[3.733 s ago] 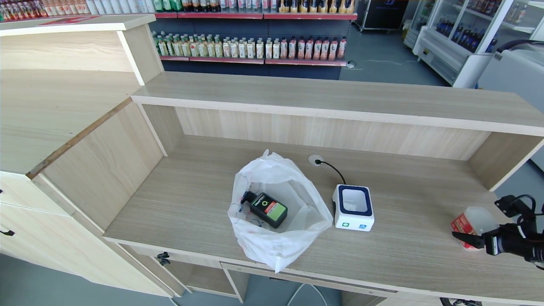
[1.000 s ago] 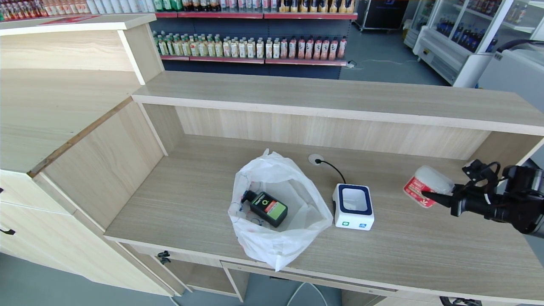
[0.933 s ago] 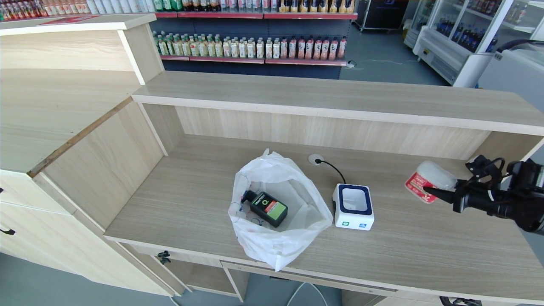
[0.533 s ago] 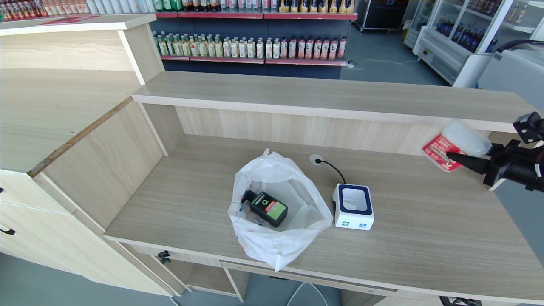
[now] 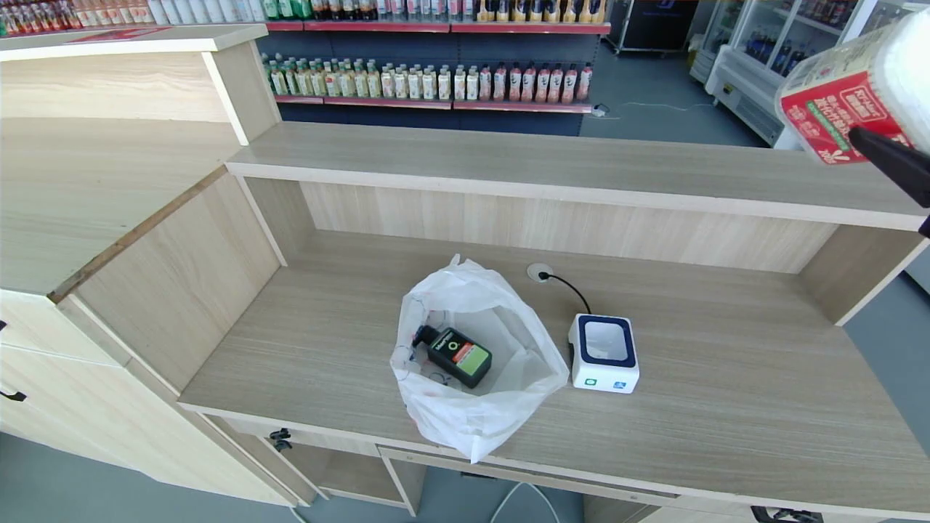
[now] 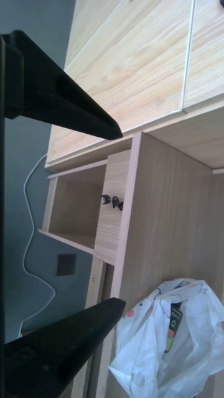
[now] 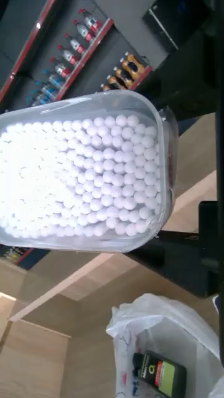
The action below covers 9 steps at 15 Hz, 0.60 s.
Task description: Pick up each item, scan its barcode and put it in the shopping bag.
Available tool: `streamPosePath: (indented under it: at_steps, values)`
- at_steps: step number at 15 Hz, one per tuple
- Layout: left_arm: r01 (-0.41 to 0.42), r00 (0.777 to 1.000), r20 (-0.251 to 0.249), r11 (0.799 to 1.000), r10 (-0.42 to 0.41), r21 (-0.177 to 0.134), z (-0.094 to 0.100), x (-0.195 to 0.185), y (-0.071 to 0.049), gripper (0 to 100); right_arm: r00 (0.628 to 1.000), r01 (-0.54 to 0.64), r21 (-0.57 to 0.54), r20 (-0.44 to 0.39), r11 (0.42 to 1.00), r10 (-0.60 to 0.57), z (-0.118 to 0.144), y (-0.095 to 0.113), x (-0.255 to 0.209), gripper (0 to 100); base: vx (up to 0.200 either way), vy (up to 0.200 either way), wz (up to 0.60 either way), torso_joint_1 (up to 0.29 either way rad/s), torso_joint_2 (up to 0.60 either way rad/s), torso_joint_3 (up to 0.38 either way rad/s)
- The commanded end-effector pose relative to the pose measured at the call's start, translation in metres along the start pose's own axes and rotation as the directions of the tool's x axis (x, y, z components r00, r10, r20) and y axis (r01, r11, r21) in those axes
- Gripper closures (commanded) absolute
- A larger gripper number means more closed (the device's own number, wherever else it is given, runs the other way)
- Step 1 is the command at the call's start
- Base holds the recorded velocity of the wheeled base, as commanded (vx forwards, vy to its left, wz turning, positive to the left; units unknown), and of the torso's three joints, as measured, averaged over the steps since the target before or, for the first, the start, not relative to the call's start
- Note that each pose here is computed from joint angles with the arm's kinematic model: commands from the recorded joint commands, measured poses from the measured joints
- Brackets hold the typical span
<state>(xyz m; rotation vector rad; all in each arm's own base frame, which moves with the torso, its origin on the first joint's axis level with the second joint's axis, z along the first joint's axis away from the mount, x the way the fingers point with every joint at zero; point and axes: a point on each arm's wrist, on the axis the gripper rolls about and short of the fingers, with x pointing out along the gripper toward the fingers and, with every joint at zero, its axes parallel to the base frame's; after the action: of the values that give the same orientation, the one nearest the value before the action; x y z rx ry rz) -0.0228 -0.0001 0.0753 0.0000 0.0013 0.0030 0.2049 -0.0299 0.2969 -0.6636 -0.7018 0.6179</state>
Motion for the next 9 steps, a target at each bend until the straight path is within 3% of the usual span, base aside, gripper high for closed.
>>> streamPosePath:
  at_steps: [1, 3, 7, 9]
  values:
    - [0.000, 1.000, 0.000, 1.000, 0.000, 0.000, 0.000, 0.000, 0.000, 0, 0.998, 0.012, -0.075, 0.062, 0.997, -0.007, 0.015, 0.007, -0.004, 100, 0.000, 0.000, 0.00, 0.000, 0.00, 0.000]
    - [0.000, 1.000, 0.000, 1.000, 0.000, 0.000, 0.000, 0.000, 0.000, 0, 0.997, 0.027, -0.116, 0.072, 0.993, -0.018, 0.034, 0.010, -0.014, 100, 0.000, 0.000, 0.00, 0.000, 0.00, 0.000]
    - [0.000, 1.000, 0.000, 1.000, 0.000, 0.000, 0.000, 0.000, 0.000, 0, 0.991, 0.039, -0.171, 0.130, 0.984, -0.017, 0.083, 0.039, -0.039, 100, 0.000, 0.000, 0.00, 0.000, 0.00, 0.000]
    - [0.000, 1.000, 0.000, 1.000, 0.000, 0.000, 0.000, 0.000, 0.000, 0, 0.992, 0.028, -0.134, 0.124, 0.991, -0.011, 0.100, 0.073, -0.066, 100, 0.000, 0.000, 0.00, 0.000, 0.00, 0.000]
